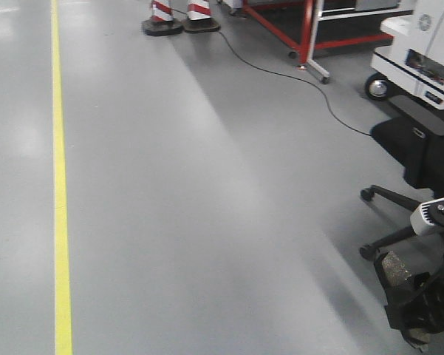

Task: Move and align brake pads A on conveyor
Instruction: 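Drive along the yellow floor line holding both pads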

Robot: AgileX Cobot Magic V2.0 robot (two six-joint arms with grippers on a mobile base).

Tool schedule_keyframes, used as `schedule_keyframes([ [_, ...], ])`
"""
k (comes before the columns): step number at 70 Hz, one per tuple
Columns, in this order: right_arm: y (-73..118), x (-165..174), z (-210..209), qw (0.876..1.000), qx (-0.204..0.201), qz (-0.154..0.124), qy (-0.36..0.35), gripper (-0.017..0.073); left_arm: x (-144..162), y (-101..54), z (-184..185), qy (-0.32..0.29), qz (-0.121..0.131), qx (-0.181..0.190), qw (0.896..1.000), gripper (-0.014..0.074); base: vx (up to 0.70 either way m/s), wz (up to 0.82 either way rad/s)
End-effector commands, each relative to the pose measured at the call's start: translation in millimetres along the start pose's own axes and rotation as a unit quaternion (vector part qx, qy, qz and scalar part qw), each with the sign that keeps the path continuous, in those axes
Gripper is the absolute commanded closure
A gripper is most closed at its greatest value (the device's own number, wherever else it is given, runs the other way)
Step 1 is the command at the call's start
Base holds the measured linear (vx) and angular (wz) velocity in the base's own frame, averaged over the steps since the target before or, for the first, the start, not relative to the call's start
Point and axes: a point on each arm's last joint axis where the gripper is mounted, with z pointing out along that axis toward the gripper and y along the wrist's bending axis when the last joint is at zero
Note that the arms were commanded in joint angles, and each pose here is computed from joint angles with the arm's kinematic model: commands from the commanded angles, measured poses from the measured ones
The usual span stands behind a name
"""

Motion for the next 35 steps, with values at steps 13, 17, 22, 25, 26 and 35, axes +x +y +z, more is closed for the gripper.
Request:
schedule_keyframes([
  [13,1.2,-8.2,-8.8,1.0,0.0,-0.003,-0.03,0.0559,-14.0,0.0,-6.3,-0.053,0.0,0.001,0.999,0.0473,0.13,0.34],
  [17,1.5,-7.4,-8.8,1.0,-0.002,-0.003,-0.025,0.0559,-14.0,0.0,-6.3,-0.053,0.0,0.001,0.999,0.0473,0.17,0.36],
  [22,1.7,-6.7,-8.7,1.0,-0.003,-0.003,-0.021,0.0559,-14.0,0.0,-6.3,-0.053,0.0,0.001,0.999,0.0473,0.18,0.35],
  [25,1.8,-6.2,-8.7,1.0,-0.003,-0.003,-0.018,0.0559,-14.0,0.0,-6.3,-0.053,0.0,0.001,0.999,0.0473,0.2,0.33],
  [26,1.9,-6.0,-8.7,1.0,-0.004,-0.003,-0.017,0.0559,-14.0,0.0,-6.3,-0.053,0.0,0.001,0.999,0.0473,0.21,0.32],
  [35,2.0,-5.6,-8.7,1.0,-0.004,-0.003,-0.015,0.0559,-14.0,0.0,-6.3,-0.053,0.0,0.001,0.999,0.0473,0.23,0.3],
])
